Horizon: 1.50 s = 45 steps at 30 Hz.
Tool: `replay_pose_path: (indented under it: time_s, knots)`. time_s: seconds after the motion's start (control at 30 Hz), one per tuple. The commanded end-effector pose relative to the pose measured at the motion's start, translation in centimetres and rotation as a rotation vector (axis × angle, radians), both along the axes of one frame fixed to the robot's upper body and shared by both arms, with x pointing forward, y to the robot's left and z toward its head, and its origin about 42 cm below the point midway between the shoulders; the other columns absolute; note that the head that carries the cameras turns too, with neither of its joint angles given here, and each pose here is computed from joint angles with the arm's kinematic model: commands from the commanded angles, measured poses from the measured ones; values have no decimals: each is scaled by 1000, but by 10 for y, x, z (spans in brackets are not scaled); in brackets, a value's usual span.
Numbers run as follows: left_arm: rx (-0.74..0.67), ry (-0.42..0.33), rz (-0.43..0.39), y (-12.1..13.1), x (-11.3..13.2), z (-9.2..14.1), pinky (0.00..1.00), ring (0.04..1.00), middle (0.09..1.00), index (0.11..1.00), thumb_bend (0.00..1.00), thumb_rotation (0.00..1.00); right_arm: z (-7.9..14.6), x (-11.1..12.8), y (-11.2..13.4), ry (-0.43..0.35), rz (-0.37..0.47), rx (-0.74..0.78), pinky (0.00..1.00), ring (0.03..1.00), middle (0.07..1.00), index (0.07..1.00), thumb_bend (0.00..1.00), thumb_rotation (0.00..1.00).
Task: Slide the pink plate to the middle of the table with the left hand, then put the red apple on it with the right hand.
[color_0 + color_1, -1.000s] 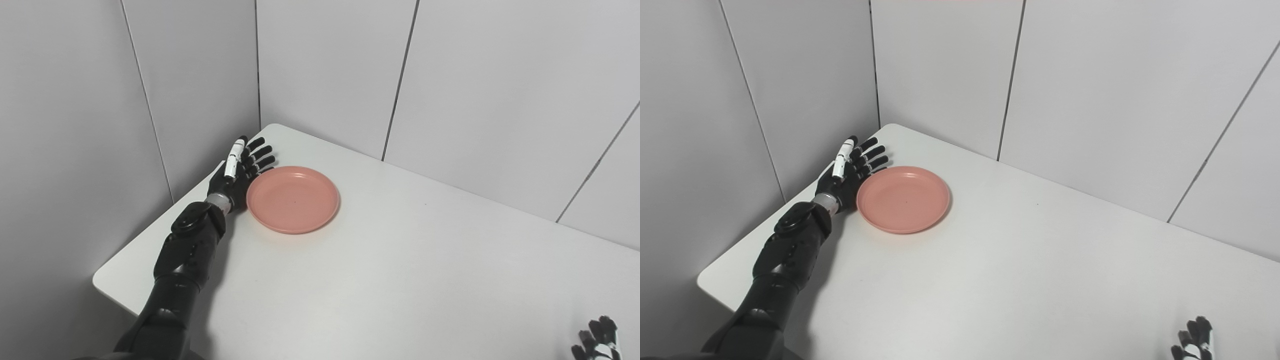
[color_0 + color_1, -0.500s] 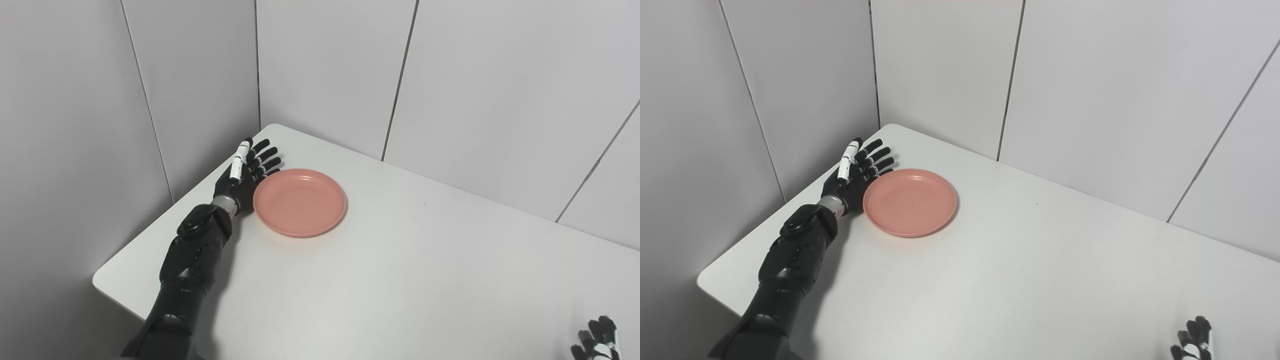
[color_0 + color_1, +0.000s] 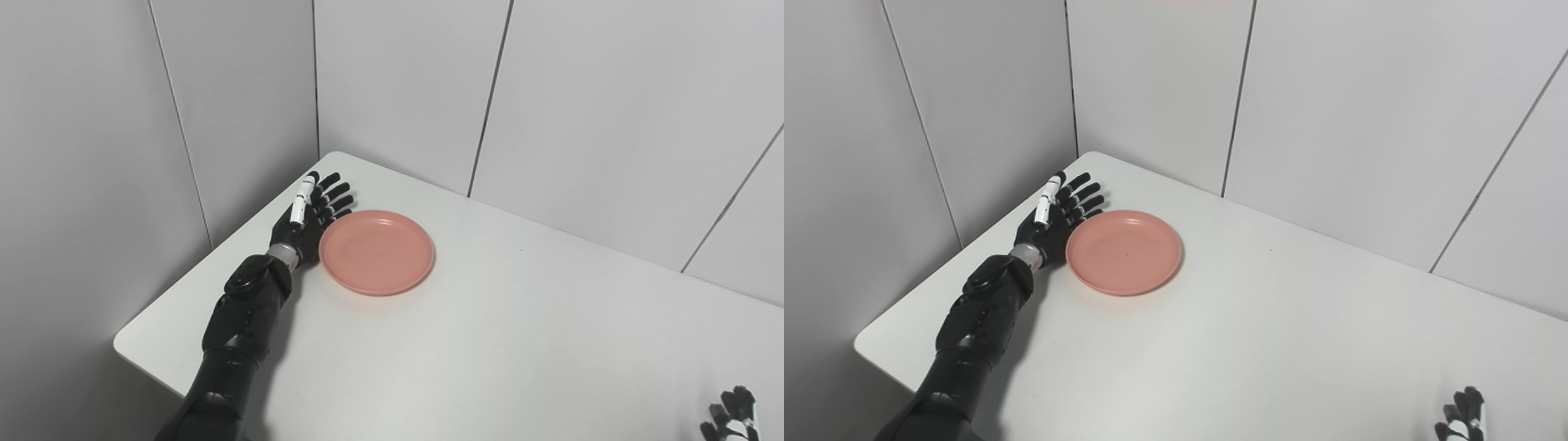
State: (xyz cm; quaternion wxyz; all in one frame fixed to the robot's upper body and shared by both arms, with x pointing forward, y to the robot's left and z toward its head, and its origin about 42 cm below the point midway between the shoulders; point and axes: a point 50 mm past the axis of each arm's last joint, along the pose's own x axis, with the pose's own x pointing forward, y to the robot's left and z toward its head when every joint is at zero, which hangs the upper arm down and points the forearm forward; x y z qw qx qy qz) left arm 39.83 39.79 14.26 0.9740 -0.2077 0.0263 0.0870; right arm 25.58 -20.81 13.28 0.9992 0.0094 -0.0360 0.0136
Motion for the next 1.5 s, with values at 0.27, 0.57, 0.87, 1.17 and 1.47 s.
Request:
replay_pose_path:
  time_s: [0.27,0.57,0.87,1.17,1.47]
  knots:
    - [11,-12,-36,-12,1,2,895,882,881,865,330,1000,16,4,4,-64,18,5,1000,1000,1000,1000,0,1000]
    - [16,-24,-54,-23,1,6,880,875,879,861,326,1000,15,4,5,-65,10,2,1000,1000,1000,1000,0,1000]
    - [8,-32,-62,-36,2,7,866,866,870,851,317,1000,13,4,4,-62,11,11,1000,1000,1000,1000,0,1000]
    - [21,-33,-71,-46,2,8,851,854,863,849,312,1000,10,5,4,-69,14,14,1000,1000,1000,1000,0,1000]
    - [-20,-34,-94,-61,5,-1,866,859,864,849,332,1000,9,7,3,-72,14,7,1000,1000,1000,1000,0,1000]
